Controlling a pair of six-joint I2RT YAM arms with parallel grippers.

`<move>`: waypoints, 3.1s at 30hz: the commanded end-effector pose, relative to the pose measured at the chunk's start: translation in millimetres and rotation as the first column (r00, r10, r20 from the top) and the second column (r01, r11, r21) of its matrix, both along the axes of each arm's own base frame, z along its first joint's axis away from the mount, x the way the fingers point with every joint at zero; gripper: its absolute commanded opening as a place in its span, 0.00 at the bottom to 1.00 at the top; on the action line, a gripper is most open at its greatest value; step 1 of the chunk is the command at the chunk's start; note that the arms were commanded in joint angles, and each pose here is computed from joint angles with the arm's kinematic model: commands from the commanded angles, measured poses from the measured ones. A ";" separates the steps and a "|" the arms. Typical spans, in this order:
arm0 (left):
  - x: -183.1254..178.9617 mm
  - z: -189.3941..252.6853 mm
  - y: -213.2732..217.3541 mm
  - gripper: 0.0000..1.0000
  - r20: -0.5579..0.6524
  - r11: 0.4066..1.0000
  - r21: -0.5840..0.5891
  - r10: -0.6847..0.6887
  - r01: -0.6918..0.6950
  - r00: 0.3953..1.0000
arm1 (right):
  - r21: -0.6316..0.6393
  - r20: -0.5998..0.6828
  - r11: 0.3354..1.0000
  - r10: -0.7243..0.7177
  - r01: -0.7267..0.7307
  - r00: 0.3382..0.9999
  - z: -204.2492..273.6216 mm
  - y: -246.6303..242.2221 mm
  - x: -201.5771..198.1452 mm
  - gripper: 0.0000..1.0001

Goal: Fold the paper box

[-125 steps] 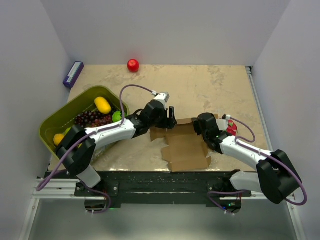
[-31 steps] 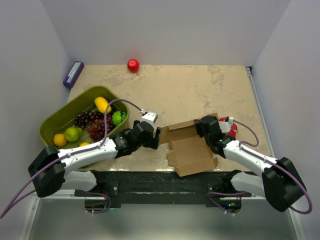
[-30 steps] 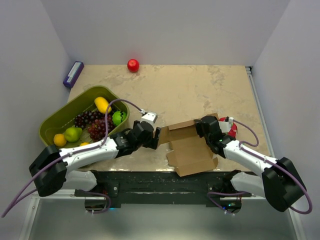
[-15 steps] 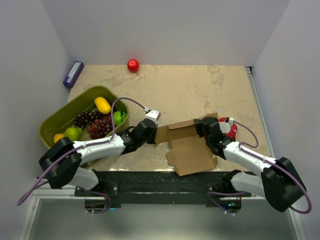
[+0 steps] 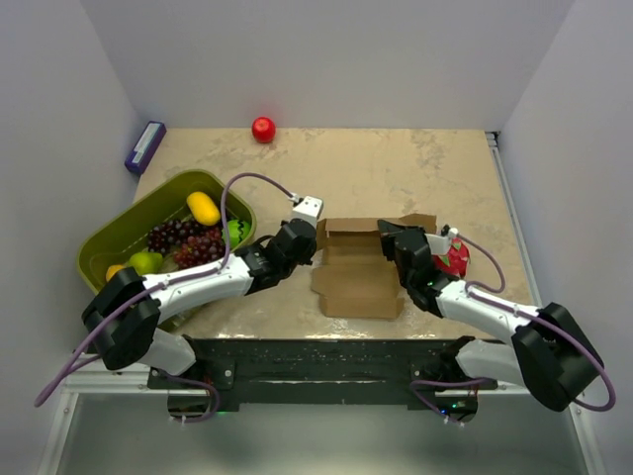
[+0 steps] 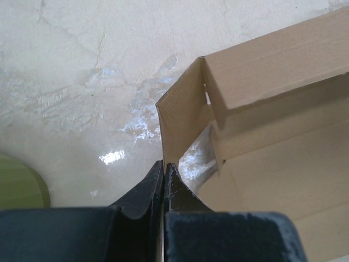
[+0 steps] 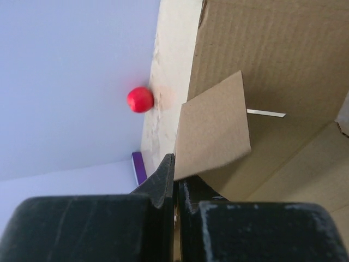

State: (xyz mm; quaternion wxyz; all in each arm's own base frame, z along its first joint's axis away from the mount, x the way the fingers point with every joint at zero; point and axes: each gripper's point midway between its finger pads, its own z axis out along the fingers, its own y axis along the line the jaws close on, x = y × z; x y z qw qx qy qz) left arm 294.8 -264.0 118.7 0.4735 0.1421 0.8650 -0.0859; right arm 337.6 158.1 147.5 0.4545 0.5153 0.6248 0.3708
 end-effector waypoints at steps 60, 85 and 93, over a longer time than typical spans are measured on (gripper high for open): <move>-48.4 22.6 45.5 0.89 0.120 0.986 -0.163 -0.009 0.029 0.993 | -0.025 0.032 0.999 -0.027 0.027 0.999 -21.0 -6.5 -34.6 0.00; -20.1 -16.3 -9.2 0.84 0.108 0.980 -0.085 -0.171 0.181 0.979 | -0.027 0.025 0.999 -0.020 0.021 0.999 -21.5 -4.5 -34.6 0.00; -15.7 -14.7 -26.6 0.79 0.139 0.966 -0.113 -0.217 0.234 0.966 | -0.023 0.024 1.000 -0.015 0.016 1.000 -21.3 -3.7 -35.1 0.00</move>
